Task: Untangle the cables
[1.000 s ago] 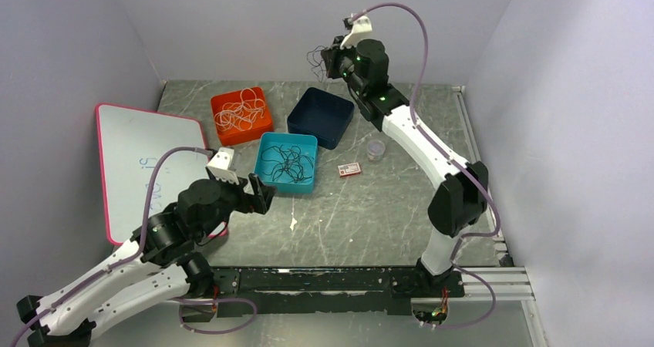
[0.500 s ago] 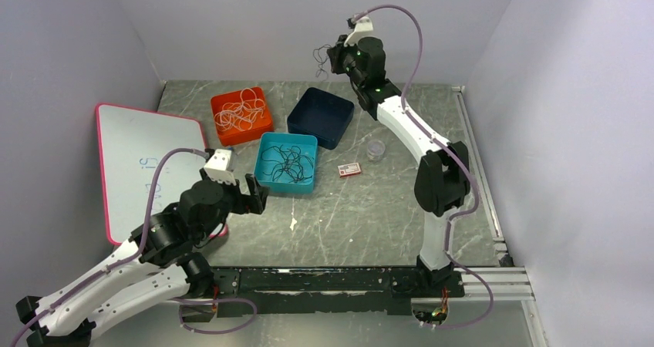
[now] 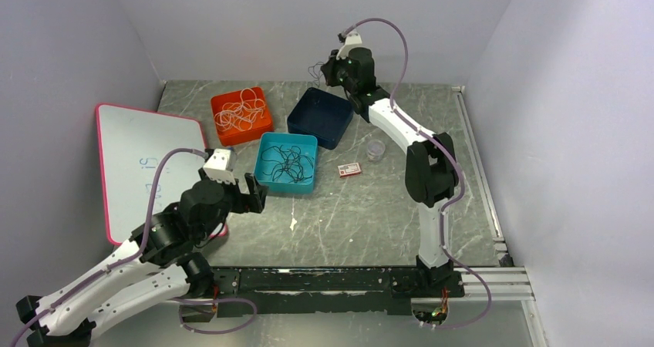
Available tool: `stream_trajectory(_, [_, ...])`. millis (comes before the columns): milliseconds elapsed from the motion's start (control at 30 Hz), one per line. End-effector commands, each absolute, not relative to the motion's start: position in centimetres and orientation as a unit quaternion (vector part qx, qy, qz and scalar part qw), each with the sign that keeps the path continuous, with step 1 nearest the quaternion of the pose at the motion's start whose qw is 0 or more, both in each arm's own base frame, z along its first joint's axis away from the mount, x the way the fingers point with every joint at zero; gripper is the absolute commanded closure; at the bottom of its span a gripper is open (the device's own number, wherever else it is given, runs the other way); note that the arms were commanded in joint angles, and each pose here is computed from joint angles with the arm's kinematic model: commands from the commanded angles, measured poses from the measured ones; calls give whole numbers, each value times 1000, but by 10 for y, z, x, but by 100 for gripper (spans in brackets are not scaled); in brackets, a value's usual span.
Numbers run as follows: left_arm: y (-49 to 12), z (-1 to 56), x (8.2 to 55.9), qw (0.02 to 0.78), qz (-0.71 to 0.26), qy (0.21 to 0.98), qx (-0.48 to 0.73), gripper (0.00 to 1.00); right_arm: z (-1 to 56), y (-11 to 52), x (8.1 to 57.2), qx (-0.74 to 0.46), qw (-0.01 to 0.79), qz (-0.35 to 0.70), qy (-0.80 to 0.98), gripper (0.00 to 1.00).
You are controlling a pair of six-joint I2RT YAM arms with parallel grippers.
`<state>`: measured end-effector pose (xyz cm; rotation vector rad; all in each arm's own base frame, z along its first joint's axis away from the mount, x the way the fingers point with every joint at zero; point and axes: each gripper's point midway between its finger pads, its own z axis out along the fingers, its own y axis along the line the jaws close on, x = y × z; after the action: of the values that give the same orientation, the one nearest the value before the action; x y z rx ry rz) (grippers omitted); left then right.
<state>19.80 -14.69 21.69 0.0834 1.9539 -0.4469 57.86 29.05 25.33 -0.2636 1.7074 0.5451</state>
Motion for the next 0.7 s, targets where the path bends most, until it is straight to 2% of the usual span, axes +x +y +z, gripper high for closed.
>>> stream_trajectory(0, [-143,221,199,541,-180,821,28,5,239,285,579,-111,610,234,749,100])
stream_trajectory(333, [-146,219,201,538,-177,823,31,5,176,276,575,-105,551,203,802,100])
stream_trajectory(667, [-155,220,205,537,-182,823,37,5,80,278,559,-115,441,193,869,96])
